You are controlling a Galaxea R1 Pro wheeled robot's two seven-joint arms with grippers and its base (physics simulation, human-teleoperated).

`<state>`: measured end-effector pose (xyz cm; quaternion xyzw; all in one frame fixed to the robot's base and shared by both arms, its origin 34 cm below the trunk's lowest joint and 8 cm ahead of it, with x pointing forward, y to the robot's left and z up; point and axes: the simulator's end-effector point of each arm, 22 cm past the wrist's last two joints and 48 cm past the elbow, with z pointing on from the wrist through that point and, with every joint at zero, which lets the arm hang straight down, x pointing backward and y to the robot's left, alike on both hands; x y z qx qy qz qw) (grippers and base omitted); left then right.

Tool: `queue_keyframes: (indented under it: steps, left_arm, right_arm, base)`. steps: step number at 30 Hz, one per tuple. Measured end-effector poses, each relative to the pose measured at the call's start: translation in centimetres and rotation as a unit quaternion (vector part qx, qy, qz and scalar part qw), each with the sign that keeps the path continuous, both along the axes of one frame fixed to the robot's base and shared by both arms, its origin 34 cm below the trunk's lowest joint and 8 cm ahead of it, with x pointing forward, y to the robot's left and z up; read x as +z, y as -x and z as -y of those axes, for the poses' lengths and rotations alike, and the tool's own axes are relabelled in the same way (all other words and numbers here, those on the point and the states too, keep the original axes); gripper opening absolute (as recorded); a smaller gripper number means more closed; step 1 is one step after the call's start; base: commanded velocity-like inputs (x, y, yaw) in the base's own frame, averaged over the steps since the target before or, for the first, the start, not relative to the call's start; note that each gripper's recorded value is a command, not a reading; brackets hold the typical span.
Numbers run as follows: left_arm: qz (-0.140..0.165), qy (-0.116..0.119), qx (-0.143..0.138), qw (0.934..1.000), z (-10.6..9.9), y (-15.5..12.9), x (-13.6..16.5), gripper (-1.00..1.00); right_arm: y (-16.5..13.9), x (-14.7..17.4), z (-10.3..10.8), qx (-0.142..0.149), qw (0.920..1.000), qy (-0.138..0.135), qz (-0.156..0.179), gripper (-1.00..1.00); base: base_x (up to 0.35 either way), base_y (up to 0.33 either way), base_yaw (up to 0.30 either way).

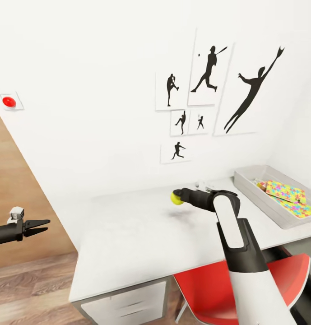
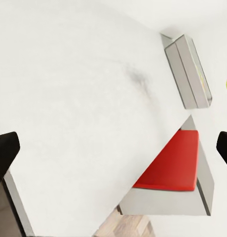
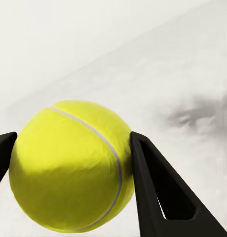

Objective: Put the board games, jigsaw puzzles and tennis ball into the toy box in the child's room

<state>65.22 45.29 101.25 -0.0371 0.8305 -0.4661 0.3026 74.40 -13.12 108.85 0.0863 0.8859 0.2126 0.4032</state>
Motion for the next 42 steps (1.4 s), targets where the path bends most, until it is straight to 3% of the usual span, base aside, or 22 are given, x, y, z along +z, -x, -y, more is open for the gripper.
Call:
queue_keyframes:
  steps: [19,28,42]
  left_arm:
    - [0.015,0.0,0.0,0.9999,0.0,0.1,1.5,1.0]
    - [0.016,0.0,0.0,0.9999,0.0,0.1,1.6,1.0]
    - [0.025,0.0,0.0,0.9997,0.0,0.2,2.5,1.0]
  right_arm:
    - [-0.4,2.3,3.9,-0.051,0.9982,-0.028,0.017,-1.0]
    - [-0.6,2.5,4.3,-0.057,0.9978,-0.027,0.02,-1.0]
    - [-0.3,4.1,4.5,-0.06,0.9972,-0.029,0.035,-1.0]
  base:
    - [0.027,-0.306,-0.052]
    - [0.041,-0.115,-0.025]
    - [0.016,-0.231,-0.189]
